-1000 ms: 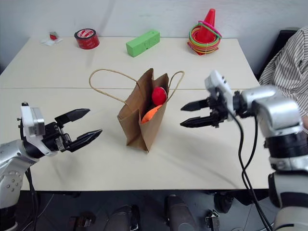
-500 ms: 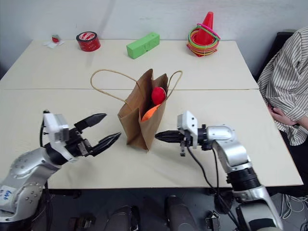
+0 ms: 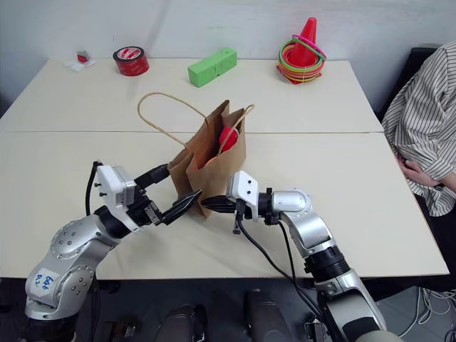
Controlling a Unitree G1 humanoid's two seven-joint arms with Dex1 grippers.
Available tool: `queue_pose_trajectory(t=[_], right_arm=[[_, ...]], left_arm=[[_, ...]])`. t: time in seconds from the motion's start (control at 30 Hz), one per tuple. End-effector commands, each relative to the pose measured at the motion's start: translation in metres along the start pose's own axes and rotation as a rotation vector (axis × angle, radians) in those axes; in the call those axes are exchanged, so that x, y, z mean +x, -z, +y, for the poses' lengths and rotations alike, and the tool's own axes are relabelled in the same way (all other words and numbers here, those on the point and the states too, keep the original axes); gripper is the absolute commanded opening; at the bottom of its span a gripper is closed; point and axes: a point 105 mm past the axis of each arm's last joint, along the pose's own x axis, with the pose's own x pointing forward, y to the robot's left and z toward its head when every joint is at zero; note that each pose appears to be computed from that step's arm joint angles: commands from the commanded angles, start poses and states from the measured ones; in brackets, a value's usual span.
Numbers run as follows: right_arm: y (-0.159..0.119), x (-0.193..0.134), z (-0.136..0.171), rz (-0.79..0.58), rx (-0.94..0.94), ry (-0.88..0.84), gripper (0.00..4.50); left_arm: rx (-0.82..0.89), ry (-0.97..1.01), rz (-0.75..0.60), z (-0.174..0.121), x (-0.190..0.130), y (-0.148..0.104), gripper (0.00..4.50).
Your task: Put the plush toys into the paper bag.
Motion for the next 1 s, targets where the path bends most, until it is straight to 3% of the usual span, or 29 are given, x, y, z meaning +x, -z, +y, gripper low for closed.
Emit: queue_pose_trajectory(t=[0.03, 0.1, 0.2, 0.47, 0.6, 0.83, 1.0], right_arm=[[-0.007, 0.008, 0.001, -0.022, -0.039, -0.005, 0.05], [-0.007, 0.011, 0.004, -0.024, -0.039, -0.013, 0.05], [-0.004, 0.01, 0.008, -0.02, -0.039, -0.018, 0.0], [-0.003, -0.005, 0.01, -0.03, -0.027, 0.016, 0.0], [-0.001, -0.039, 0.01, -0.014, -0.001, 0.082, 0.0], [0.007, -0.126, 0.026, 0.123, 0.016, 0.16, 0.0], [0.003, -0.162, 0.025, 0.159, -0.005, 0.268, 0.0]], left_arm=[[0.036, -0.021, -0.036, 0.003, 0.007, -0.005, 4.5], [0.04, -0.048, -0.037, 0.007, 0.013, -0.002, 4.5], [0.041, -0.086, -0.033, 0.014, 0.021, 0.002, 3.9], [0.027, -0.003, -0.045, 0.014, 0.022, -0.002, 1.33], [0.005, 0.198, -0.066, 0.012, 0.015, -0.012, 0.06], [-0.023, 0.572, 0.051, 0.011, -0.002, -0.01, 0.02], [0.069, 0.677, 0.089, 0.025, -0.009, -0.001, 0.02]])
